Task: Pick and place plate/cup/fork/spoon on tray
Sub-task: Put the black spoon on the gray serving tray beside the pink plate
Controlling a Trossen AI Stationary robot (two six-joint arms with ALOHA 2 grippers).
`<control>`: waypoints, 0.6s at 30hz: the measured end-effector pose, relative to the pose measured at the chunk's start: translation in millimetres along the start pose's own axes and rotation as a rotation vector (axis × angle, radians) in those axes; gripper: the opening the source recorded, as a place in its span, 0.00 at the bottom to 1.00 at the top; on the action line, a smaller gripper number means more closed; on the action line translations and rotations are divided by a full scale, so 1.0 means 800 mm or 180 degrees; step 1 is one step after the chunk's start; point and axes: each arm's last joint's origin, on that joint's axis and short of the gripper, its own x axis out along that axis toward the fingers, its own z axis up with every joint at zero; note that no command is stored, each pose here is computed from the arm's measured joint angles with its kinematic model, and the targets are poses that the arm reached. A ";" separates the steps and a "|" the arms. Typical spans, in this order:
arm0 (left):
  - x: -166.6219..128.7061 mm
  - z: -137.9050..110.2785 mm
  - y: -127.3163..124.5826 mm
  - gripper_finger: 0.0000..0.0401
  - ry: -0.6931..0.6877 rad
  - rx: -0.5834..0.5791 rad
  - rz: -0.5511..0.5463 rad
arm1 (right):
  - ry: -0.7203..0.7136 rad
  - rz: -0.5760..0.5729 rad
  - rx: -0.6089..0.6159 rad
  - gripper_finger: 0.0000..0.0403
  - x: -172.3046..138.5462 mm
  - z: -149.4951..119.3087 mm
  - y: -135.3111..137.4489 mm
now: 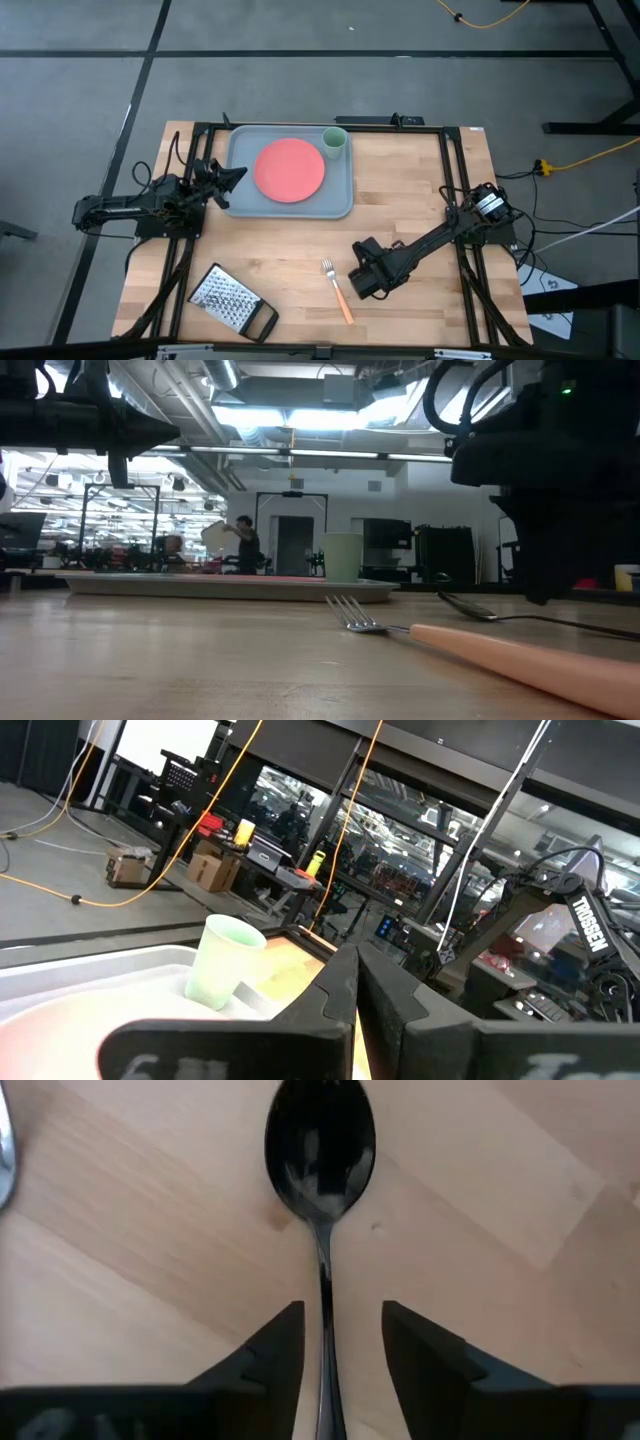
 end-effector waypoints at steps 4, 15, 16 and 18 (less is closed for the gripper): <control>0.000 0.000 0.000 0.00 -0.0001 0.0000 0.0000 | 0.0096 0.0112 -0.0080 0.34 0.008 0.000 0.001; 0.000 0.000 0.000 0.00 0.0002 0.0001 0.0001 | 0.0199 0.0222 -0.0213 0.34 0.026 0.010 -0.003; 0.000 0.000 0.000 0.00 0.0001 0.0001 0.0002 | 0.0199 0.0234 -0.0238 0.34 0.026 0.010 -0.002; 0.000 0.000 0.000 0.00 0.0001 0.0001 0.0001 | 0.0234 0.0250 -0.0269 0.32 0.025 0.010 -0.002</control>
